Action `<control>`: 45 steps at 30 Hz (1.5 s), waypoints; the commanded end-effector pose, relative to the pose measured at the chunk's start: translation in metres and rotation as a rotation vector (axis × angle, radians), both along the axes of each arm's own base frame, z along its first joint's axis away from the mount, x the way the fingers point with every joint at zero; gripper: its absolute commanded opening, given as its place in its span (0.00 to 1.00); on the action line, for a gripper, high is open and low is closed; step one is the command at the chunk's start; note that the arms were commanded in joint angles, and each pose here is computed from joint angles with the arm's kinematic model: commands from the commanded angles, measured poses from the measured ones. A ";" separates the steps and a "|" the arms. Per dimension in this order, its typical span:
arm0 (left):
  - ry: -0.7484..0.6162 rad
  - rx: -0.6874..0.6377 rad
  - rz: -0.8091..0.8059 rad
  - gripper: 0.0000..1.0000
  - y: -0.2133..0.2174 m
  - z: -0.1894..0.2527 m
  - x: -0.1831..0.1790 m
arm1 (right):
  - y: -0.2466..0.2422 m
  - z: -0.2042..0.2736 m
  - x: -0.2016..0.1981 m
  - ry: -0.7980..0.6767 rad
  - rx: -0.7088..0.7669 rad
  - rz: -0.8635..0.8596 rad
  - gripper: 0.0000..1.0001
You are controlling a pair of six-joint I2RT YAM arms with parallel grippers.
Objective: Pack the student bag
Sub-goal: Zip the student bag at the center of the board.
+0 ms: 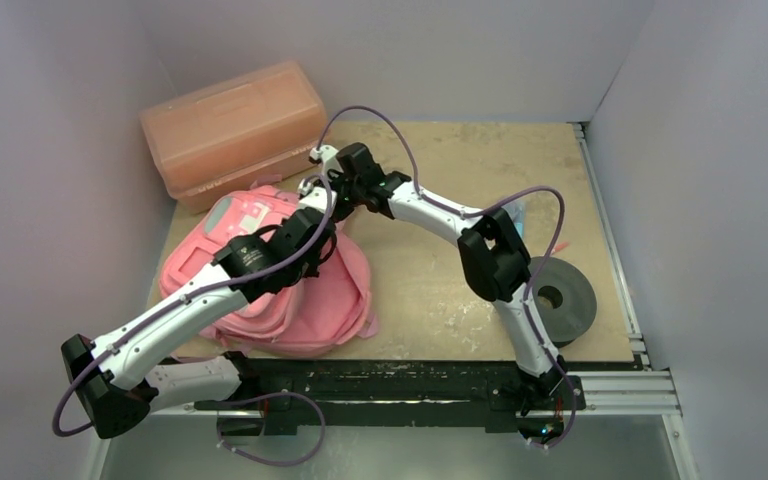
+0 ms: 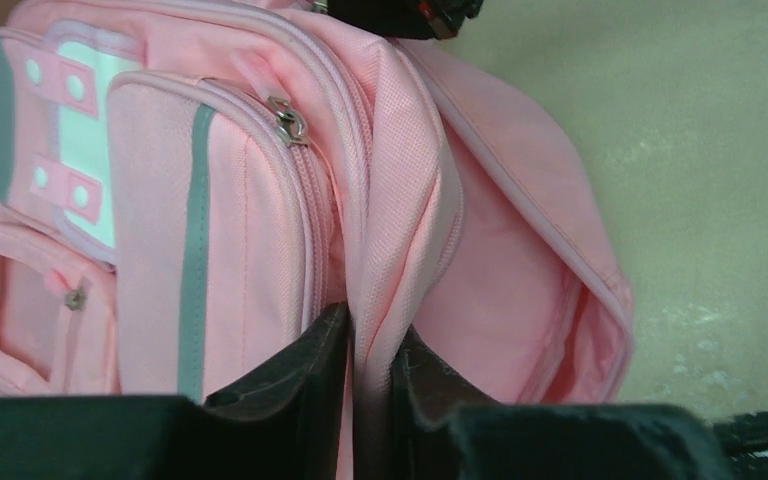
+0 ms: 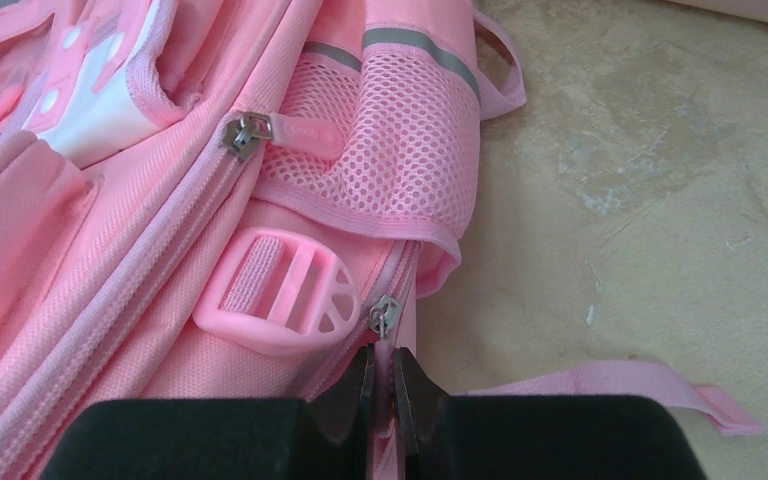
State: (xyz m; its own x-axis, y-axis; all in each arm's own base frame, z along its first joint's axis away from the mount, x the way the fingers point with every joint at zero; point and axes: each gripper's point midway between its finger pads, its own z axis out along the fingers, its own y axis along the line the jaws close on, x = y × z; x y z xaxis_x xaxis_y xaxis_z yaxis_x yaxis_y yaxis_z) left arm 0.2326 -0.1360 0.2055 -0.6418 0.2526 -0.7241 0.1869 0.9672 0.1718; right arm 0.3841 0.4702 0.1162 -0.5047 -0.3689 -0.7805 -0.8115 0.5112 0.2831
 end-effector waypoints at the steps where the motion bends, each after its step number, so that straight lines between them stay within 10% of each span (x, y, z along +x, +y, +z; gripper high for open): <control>1: 0.077 -0.165 -0.124 0.29 -0.030 -0.001 -0.011 | 0.005 0.046 -0.011 0.028 0.124 0.068 0.00; 7: 0.079 -0.426 -0.284 0.51 -0.054 0.034 -0.027 | 0.003 0.040 -0.005 0.050 0.145 0.070 0.00; 12: 0.039 -0.517 -0.065 0.60 -0.024 0.048 0.001 | 0.001 0.039 0.001 0.049 0.145 0.062 0.00; 25: 0.202 -0.702 0.497 0.26 0.044 -0.045 0.127 | -0.009 0.041 -0.001 0.034 0.103 0.039 0.00; 45: 0.134 -0.675 0.794 0.19 0.087 -0.124 0.134 | -0.085 0.018 -0.067 0.066 0.010 -0.021 0.00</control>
